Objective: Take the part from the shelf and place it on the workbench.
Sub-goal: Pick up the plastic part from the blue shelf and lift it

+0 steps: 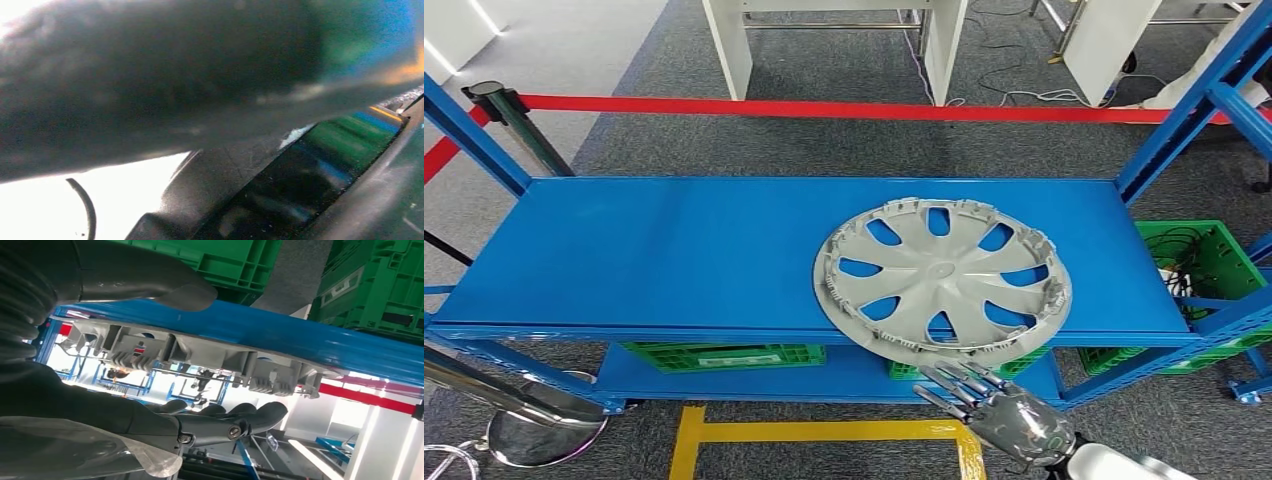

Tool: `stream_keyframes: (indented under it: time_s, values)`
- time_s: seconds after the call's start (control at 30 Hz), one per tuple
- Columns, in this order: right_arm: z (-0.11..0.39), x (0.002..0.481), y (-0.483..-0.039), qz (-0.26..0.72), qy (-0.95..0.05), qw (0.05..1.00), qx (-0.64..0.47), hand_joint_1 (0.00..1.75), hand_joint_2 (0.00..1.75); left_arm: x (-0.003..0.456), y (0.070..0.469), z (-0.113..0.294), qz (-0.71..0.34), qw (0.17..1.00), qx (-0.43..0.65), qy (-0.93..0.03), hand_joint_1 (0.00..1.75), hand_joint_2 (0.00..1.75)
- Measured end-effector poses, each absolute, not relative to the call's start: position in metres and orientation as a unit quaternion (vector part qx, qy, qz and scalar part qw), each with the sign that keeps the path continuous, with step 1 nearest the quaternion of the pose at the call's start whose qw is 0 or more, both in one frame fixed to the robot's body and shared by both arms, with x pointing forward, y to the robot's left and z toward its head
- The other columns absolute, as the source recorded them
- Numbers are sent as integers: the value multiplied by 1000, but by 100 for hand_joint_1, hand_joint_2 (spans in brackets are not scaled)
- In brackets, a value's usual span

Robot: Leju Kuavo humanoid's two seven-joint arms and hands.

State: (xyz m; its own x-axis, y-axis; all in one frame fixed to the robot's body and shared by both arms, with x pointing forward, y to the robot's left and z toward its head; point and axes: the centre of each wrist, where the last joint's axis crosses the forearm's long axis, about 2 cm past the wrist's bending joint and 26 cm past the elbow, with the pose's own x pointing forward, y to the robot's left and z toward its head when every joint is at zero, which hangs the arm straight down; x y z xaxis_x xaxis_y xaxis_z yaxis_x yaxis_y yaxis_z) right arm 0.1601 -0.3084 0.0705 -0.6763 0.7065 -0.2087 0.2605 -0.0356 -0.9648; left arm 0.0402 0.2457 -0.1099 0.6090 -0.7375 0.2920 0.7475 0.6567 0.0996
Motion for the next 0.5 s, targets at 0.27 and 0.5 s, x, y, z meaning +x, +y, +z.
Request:
stream_keyframes:
  time_s: [0.27,0.5]
  values:
    - [67,169,-294,605,-691,172,-355,0,175,41,246,-110,-419,894,-17,-156,0,0]
    - [63,177,-273,580,-713,174,-354,0,175,41,246,-110,-423,893,-17,-156,0,0]
